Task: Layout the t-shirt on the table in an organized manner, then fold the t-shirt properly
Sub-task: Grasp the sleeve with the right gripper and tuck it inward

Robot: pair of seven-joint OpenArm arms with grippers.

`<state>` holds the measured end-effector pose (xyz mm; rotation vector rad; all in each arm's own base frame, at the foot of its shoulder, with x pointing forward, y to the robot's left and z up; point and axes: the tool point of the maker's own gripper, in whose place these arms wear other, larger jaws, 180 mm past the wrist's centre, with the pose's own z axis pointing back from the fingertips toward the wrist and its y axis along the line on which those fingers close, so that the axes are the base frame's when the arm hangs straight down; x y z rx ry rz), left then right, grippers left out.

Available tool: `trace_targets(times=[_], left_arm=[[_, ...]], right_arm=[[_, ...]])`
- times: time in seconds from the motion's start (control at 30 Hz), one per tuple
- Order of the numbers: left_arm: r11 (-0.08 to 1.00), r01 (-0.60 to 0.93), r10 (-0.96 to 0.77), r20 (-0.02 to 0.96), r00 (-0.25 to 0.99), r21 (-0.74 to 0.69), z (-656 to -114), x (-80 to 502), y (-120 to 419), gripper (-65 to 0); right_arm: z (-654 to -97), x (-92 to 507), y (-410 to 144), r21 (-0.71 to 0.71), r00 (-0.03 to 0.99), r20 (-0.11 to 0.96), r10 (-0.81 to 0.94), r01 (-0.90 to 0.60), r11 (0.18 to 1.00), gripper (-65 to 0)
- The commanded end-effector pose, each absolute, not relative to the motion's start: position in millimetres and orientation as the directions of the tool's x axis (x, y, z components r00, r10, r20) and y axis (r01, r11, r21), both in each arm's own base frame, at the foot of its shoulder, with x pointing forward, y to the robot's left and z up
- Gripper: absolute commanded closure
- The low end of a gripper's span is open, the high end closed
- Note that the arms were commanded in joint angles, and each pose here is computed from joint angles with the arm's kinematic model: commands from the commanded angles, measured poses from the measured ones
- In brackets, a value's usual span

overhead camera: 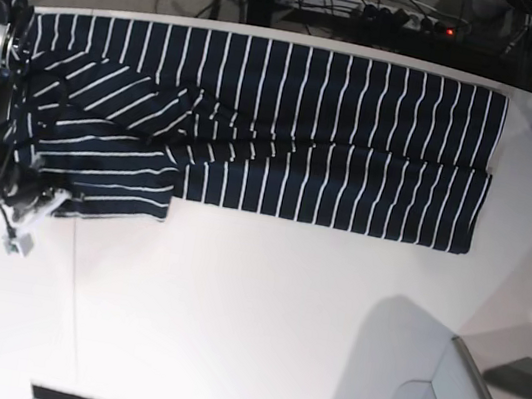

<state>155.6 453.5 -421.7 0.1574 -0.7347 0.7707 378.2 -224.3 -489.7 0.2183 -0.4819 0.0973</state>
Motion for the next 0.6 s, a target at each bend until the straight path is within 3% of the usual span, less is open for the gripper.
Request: trace_targets(times=[0.0,0.3,0.57], left_arm=[[0.728,-0.675,0.548,0.693,0.469,-0.12,-407.5,162.3,463.7,-47.1],[0.738,-0.665,0.542,0.689,0.481,-0.117,-409.7,165.8,460.2,-47.1],[0.799,-0.59,0.501,0.667,0.551,-0.112,-419.9,187.0,435.6,-47.1]], right_arm=[[-466.8,396.6,-231.6,0.16,0.847,0.529,0.055,-0.163,0.974,0.0],[-411.9,344.6,-198.7,-0.051,0.801,0.492,0.341,-0.365,0.93,0.0],[-404.4,267.6,-182.2,-0.068,0.831,0.419,0.366,-0.373,0.925,0.0]])
